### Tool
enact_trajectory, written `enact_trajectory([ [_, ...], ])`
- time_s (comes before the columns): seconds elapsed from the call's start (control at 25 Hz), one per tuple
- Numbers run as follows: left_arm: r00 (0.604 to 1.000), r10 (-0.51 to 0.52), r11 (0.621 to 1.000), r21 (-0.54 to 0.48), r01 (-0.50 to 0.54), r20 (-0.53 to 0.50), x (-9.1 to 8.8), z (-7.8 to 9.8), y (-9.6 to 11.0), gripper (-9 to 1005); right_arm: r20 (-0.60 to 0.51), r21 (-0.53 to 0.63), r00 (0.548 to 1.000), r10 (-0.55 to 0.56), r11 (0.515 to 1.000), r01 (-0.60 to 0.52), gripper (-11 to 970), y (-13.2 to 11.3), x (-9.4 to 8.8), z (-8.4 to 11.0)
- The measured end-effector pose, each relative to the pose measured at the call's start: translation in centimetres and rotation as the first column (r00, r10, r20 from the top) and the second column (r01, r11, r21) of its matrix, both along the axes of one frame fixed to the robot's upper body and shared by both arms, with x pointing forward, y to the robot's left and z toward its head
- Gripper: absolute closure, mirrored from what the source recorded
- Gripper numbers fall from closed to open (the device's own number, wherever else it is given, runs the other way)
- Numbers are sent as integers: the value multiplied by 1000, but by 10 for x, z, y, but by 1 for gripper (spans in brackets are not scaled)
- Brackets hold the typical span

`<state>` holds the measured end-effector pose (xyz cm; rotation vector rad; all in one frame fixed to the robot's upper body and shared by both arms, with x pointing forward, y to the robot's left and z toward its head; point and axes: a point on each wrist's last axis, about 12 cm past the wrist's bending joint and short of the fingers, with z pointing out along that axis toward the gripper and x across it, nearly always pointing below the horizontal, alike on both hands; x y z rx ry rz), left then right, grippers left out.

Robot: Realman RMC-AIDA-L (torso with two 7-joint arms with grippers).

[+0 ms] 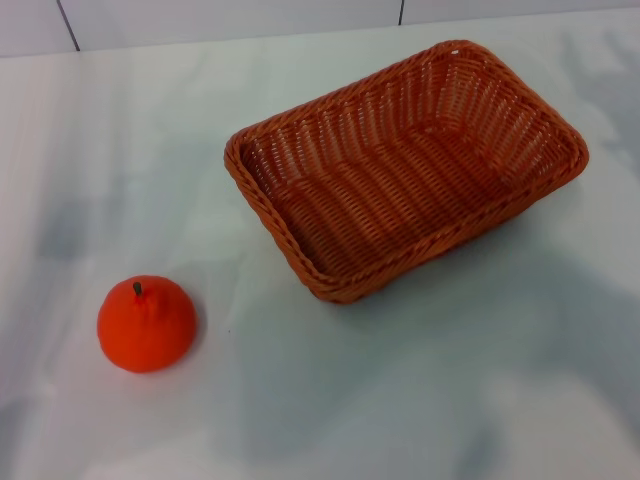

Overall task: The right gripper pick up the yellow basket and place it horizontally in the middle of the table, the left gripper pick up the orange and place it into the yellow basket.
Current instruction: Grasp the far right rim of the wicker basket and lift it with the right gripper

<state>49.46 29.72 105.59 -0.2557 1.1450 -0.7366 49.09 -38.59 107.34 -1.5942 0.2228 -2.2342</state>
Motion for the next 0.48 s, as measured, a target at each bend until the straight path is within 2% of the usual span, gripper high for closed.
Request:
enact_trajectory([
  [0.48, 1000, 1, 1000, 2, -1, 2, 0, 0, 0, 406, 1, 0, 1000, 2, 1000, -2, 320, 1, 1, 1],
])
